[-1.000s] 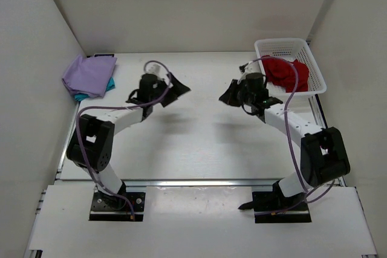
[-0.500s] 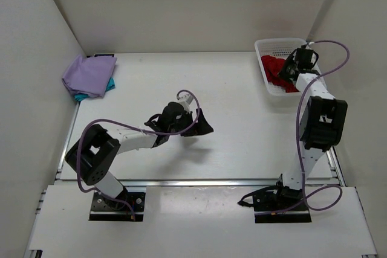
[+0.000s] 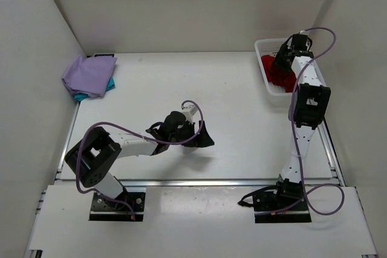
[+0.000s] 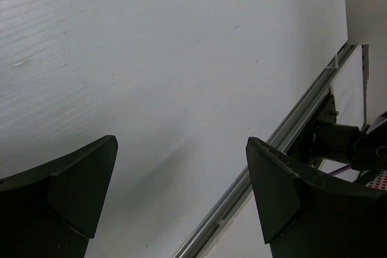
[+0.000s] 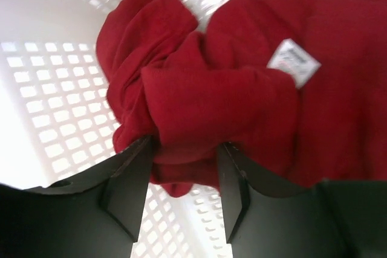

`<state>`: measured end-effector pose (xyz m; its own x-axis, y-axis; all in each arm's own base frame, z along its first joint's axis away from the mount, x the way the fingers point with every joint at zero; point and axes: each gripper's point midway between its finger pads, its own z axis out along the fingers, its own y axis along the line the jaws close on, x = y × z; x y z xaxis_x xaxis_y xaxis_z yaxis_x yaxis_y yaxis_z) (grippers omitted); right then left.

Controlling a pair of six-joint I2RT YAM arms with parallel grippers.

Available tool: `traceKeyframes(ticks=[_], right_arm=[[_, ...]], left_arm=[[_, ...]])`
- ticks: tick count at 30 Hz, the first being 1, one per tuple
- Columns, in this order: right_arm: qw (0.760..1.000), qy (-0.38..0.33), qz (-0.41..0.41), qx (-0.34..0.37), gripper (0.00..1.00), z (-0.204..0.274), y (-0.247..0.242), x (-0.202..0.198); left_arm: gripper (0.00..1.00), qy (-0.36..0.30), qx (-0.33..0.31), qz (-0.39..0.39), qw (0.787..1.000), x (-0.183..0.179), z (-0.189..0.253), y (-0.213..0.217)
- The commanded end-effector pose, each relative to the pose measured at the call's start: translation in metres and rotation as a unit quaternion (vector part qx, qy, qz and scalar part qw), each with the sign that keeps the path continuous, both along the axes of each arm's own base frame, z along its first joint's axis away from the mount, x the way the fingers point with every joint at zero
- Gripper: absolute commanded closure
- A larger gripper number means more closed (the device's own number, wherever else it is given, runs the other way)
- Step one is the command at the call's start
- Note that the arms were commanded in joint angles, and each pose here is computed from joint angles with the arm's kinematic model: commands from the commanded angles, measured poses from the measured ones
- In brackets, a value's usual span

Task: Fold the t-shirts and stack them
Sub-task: Grab crumpled tshirt from bin with the right arm, then move the tshirt to the center of the board

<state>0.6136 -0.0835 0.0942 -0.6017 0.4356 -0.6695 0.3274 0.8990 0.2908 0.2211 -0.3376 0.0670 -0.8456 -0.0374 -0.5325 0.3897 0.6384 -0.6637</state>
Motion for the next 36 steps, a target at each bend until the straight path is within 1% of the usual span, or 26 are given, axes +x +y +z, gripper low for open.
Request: traceKeyframes(ticks=[1, 3, 4, 5, 6, 9, 11, 12, 14, 15, 17, 18, 19, 20, 21, 22, 23, 24, 26, 28, 30, 31, 32, 33, 35, 36], right_arm=[[0.999, -0.015, 0.031, -0.001, 0.56, 0.020, 0.022, 0.008], [1.000, -0.013, 0.027, -0.007, 0.73, 0.020, 0.021, 0.009], [1.000, -0.008, 0.013, -0.008, 0.90, 0.022, 0.015, 0.007], [1.000, -0.024, 0.015, -0.009, 1.00, 0.039, 0.014, 0.010], [0.999, -0.029, 0.015, -0.018, 1.00, 0.049, 0.014, 0.009], [0.996, -0.071, 0.011, -0.045, 1.00, 0.108, 0.012, 0.000], [0.990, -0.126, 0.018, -0.061, 1.00, 0.178, 0.022, -0.015], [0.988, -0.140, 0.029, -0.060, 1.00, 0.194, 0.029, -0.019], [0.974, -0.207, 0.071, -0.051, 0.99, 0.268, 0.059, -0.045], [0.968, -0.228, 0.090, -0.042, 1.00, 0.289, 0.077, -0.052], [0.940, -0.302, 0.161, -0.010, 1.00, 0.356, 0.119, -0.089], [0.932, -0.310, 0.190, 0.002, 1.00, 0.363, 0.142, -0.097], [0.912, -0.348, 0.215, 0.013, 1.00, 0.394, 0.156, -0.119], [0.883, -0.391, 0.260, 0.018, 1.00, 0.428, 0.191, -0.146], [0.865, -0.410, 0.287, 0.029, 1.00, 0.445, 0.214, -0.171], [0.848, -0.430, 0.308, 0.027, 1.00, 0.454, 0.228, -0.179], [0.822, -0.466, 0.328, 0.029, 1.00, 0.480, 0.244, -0.203], [0.810, -0.475, 0.341, 0.038, 1.00, 0.490, 0.255, -0.214], [0.768, -0.495, 0.398, 0.086, 1.00, 0.514, 0.274, -0.241], [0.754, -0.488, 0.424, 0.110, 1.00, 0.513, 0.278, -0.244], [0.765, -0.472, 0.422, 0.119, 1.00, 0.497, 0.278, -0.235], [0.784, -0.442, 0.415, 0.134, 1.00, 0.467, 0.275, -0.218], [0.787, -0.414, 0.425, 0.169, 1.00, 0.437, 0.281, -0.213], [0.770, -0.429, 0.439, 0.173, 1.00, 0.436, 0.281, -0.217], [0.805, -0.369, 0.416, 0.209, 1.00, 0.356, 0.278, -0.195], [0.807, -0.363, 0.414, 0.214, 1.00, 0.339, 0.280, -0.192]], left_arm=[[0.01, -0.030, -0.025, -0.008, 0.999, 0.004, 0.020, -0.003], [0.02, -0.033, -0.022, -0.003, 0.999, 0.007, 0.021, -0.002], [0.01, -0.031, -0.020, -0.004, 0.999, 0.006, 0.019, -0.002], [0.01, -0.032, -0.020, -0.003, 0.999, 0.006, 0.020, -0.002], [0.02, -0.032, -0.022, -0.002, 0.999, 0.006, 0.021, -0.002], [0.01, -0.027, -0.027, 0.008, 0.999, 0.012, 0.024, 0.001], [0.01, -0.029, -0.036, 0.011, 0.999, 0.016, 0.032, 0.002], [0.01, -0.029, -0.043, 0.012, 0.999, 0.018, 0.037, 0.001], [0.02, -0.031, -0.052, 0.025, 0.998, 0.025, 0.044, 0.007], [0.01, -0.029, -0.060, 0.035, 0.997, 0.028, 0.048, 0.009], [0.01, -0.026, -0.072, 0.057, 0.995, 0.040, 0.051, 0.021], [0.01, -0.022, -0.074, 0.064, 0.995, 0.042, 0.051, 0.025], [0.02, -0.020, -0.079, 0.077, 0.994, 0.047, 0.052, 0.032], [0.02, -0.019, -0.080, 0.097, 0.992, 0.054, 0.052, 0.041], [0.01, -0.016, -0.087, 0.105, 0.990, 0.056, 0.053, 0.046], [0.01, -0.008, -0.097, 0.120, 0.988, 0.061, 0.054, 0.055], [0.01, -0.001, -0.105, 0.138, 0.985, 0.066, 0.052, 0.064], [0.02, 0.001, -0.110, 0.143, 0.984, 0.066, 0.051, 0.069], [0.02, 0.009, -0.113, 0.179, 0.977, 0.075, 0.048, 0.088], [0.01, 0.009, -0.125, 0.204, 0.971, 0.079, 0.050, 0.104], [0.02, 0.015, -0.140, 0.250, 0.958, 0.088, 0.048, 0.139], [0.01, 0.006, -0.152, 0.265, 0.952, 0.092, 0.056, 0.149], [0.01, 0.004, -0.150, 0.296, 0.943, 0.097, 0.053, 0.169], [0.01, -0.005, -0.149, 0.320, 0.936, 0.099, 0.055, 0.187], [0.01, -0.025, -0.147, 0.352, 0.924, 0.102, 0.063, 0.210], [0.02, -0.035, -0.142, 0.372, 0.916, 0.104, 0.067, 0.224]])
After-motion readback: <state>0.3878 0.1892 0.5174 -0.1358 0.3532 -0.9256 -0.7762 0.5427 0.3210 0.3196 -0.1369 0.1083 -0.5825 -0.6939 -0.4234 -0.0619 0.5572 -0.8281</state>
